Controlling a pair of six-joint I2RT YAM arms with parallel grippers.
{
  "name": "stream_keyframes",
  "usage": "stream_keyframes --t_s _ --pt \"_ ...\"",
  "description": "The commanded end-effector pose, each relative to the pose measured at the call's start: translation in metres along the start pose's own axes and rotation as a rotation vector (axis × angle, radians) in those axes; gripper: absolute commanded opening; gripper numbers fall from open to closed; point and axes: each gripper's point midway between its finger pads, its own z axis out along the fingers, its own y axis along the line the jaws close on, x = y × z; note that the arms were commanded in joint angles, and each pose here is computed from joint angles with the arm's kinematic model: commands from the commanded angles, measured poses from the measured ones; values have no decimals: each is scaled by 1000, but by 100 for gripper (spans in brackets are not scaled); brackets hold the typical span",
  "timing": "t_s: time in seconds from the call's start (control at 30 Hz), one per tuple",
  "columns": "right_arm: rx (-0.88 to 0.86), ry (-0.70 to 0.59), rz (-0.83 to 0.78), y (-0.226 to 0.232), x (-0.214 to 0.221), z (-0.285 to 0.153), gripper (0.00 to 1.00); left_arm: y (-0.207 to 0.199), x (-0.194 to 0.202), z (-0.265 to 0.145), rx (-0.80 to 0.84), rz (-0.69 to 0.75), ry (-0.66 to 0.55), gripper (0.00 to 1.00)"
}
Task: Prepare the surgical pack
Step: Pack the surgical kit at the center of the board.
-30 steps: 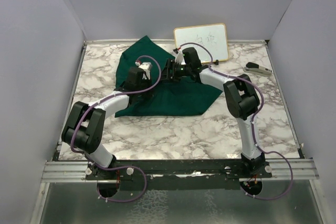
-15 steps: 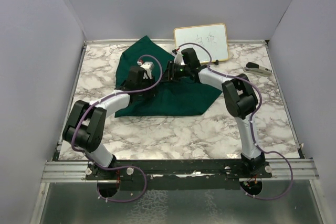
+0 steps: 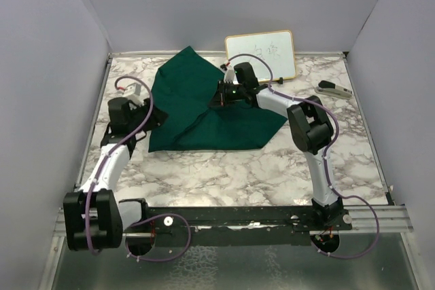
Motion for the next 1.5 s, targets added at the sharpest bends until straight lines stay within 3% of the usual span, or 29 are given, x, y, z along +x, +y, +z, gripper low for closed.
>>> stream_keyframes --t_s 0.0,0.07,0.27,0.43,0.53,0.6,0.73,0.83,0.93,1.03,1.1,1.33,1.47 --pt "22 -9 -66 -7 -5 0 1 11 32 -20 117 -275 51 35" --pt "27 -8 -63 -9 -6 0 1 15 40 -20 133 -320 61 28" --pt "22 -7 -65 -11 -8 -5 1 34 63 -23 69 -382 73 19" --pt "18 -12 -73 -9 -10 -6 1 60 104 -28 -61 -525 91 23" --pt "33 -10 -74 -13 -9 -7 1 63 109 -26 -44 -579 102 22" --pt "39 -3 -75 -16 -8 -7 1 59 94 -26 -12 -563 80 26" --pt "18 -4 -85 -13 -6 -10 1 41 26 -33 32 -404 -23 49" --pt "-3 -4 -91 -9 -7 -9 1 43 -25 -24 26 -309 -63 55" --pt "-15 -5 -99 -7 -8 -8 1 62 -59 5 14 -296 -69 52" --pt "-13 -7 -107 -6 -10 -9 1 83 -81 44 35 -320 -48 36" --pt "11 -11 -113 -9 -12 -11 1 100 -88 68 32 -335 -45 31" --pt "20 -6 -127 -11 -8 -15 1 136 -85 140 134 -402 57 34" --pt "8 -6 -121 -9 -7 -15 1 172 -72 172 62 -458 96 27"
